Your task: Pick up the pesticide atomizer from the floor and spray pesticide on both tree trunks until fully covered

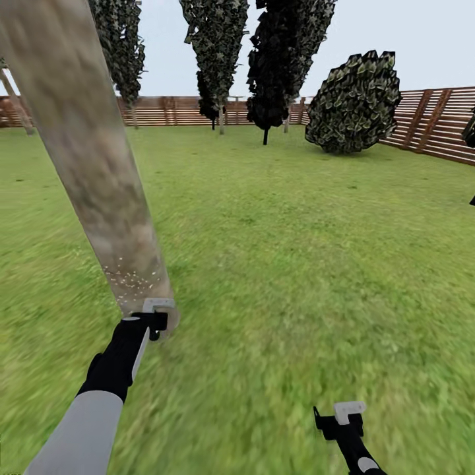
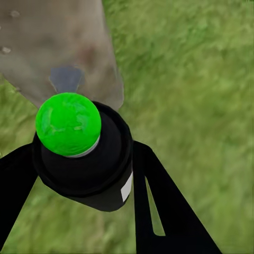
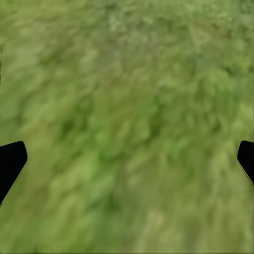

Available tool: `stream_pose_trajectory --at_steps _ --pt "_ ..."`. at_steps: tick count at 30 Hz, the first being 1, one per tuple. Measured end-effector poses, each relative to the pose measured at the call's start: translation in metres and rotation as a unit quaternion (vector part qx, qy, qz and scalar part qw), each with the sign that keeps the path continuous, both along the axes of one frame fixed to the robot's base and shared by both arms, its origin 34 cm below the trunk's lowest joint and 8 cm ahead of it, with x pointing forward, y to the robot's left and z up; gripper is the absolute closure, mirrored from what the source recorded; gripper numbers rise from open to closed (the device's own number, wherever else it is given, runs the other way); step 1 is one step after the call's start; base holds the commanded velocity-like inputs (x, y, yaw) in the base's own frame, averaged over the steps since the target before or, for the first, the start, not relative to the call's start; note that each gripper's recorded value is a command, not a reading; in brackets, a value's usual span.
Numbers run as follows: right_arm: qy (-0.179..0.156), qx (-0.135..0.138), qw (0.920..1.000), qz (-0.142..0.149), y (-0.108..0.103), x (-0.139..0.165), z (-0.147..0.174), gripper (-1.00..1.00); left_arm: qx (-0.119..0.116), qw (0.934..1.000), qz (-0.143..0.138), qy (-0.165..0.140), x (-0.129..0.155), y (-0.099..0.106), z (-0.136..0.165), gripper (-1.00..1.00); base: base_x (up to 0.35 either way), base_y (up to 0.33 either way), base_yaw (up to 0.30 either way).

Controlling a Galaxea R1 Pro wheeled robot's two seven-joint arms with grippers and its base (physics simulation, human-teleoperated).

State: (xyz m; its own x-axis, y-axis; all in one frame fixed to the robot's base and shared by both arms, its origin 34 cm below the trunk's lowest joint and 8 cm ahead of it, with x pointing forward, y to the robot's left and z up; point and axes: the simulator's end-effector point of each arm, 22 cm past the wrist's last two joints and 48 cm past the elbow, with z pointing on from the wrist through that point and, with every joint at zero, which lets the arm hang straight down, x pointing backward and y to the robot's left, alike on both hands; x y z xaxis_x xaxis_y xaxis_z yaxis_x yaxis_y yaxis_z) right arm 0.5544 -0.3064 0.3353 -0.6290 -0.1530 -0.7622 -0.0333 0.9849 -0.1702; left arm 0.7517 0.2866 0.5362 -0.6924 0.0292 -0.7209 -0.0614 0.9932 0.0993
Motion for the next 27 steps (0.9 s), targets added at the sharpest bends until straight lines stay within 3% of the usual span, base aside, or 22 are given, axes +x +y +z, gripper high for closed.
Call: stream_pose_trajectory --at_steps 4,9,15,27 --pt "0.0 0.0 1.0 0.0 0.0 0.0 0.0 -1.0 -0.002 1.0 -0.002 -0.002 0.001 -0.002 0.001 1.0 0.157 -0.12 0.277" --pt "0.0 0.0 1.0 0.0 0.0 0.0 0.0 -1.0 0.002 0.9995 0.001 -0.033 0.013 0.002 0.03 1.0 0.013 -0.01 0.277" --pt "0.0 0.0 1.0 0.0 0.0 0.0 0.0 -1.0 0.0 0.9992 0.001 -0.039 0.015 0.002 0.035 1.0 0.0 0.0 0.248" --pt "0.0 0.0 1.0 0.0 0.0 0.0 0.0 -1.0 0.004 0.9994 0.001 -0.035 0.012 0.002 0.03 1.0 0.102 -0.15 0.016"
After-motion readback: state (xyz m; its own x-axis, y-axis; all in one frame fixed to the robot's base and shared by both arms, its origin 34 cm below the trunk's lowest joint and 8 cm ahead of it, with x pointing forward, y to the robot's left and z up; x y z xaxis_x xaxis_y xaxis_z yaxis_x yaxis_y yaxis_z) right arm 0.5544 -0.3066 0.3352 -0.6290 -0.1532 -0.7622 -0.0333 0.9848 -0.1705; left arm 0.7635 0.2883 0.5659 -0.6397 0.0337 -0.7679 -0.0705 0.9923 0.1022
